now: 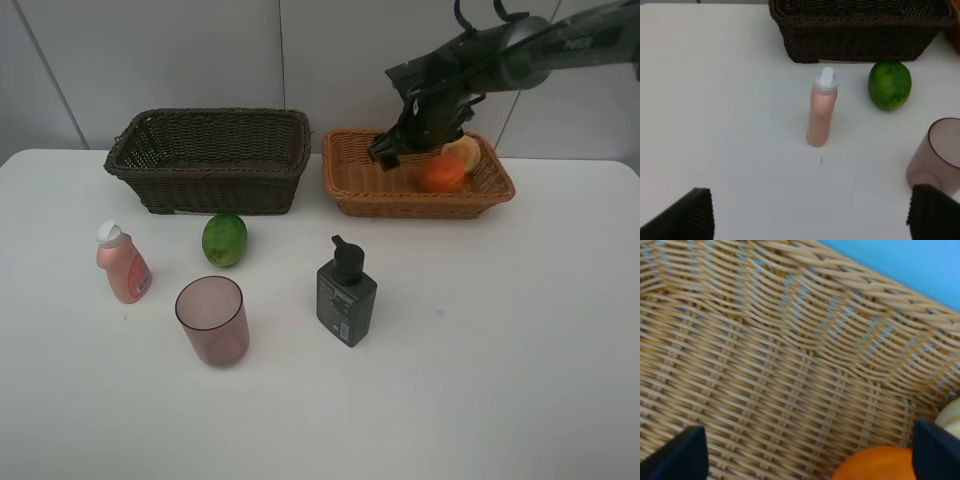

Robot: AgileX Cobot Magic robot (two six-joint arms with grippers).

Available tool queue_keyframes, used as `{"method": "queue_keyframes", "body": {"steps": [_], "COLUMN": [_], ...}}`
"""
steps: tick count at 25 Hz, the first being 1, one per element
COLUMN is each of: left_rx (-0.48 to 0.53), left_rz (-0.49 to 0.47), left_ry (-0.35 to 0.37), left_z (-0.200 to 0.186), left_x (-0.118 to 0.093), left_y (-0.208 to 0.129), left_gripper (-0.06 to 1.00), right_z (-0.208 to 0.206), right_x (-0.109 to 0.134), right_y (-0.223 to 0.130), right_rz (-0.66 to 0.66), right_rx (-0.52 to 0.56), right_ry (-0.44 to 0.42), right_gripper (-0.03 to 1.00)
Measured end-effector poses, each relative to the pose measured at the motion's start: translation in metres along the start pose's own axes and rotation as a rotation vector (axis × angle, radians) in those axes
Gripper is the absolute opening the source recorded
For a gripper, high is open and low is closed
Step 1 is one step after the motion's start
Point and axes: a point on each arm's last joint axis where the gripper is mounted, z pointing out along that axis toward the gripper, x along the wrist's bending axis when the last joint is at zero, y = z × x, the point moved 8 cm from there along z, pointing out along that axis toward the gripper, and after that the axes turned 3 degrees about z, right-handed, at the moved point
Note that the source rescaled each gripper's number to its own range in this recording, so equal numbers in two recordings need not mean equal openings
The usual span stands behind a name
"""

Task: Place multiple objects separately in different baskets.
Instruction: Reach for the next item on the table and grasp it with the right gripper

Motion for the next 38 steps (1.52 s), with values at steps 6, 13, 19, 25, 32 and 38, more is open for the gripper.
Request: {"method": "queue_keyframes", "body": {"steps": [6, 13, 19, 25, 32, 38], "left_rx": [0.000, 0.000, 0.000, 0.000, 0.000, 0.000], "left_rz": [0.000, 0.000, 0.000, 0.000, 0.000, 0.000], "left_ry": [0.000, 0.000, 0.000, 0.000, 0.001, 0.001], "left_z": [0.000, 0.000, 0.000, 0.000, 0.000, 0.000], "left_x": [0.000, 0.000, 0.000, 0.000, 0.000, 0.000], "left_y": [0.000, 0.000, 0.000, 0.000, 0.000, 0.000], "left_gripper": [1.00, 1.00, 1.00, 1.00, 1.00, 1.00], "right_z": [-0.017, -0.051, -0.098, -0.140, -0.177, -0.200], "right_x": [-0.004, -0.010, -0.013, 0.007, 0.047, 0.088], "right_y": [0.005, 0.014, 0.018, 0.018, 0.002, -0.017], "right_rz": [0.037, 0.072, 0.053, -0.028, -0.102, -0.162], "right_rx": [0.001, -0.001, 0.019, 0.039, 0.117, 0.196], "right_ry": [0.005, 0.005, -0.002, 0.012, 0.054, 0.119], "right_gripper": [0.86, 0.86, 0.86, 0.86, 0.86, 0.86]}}
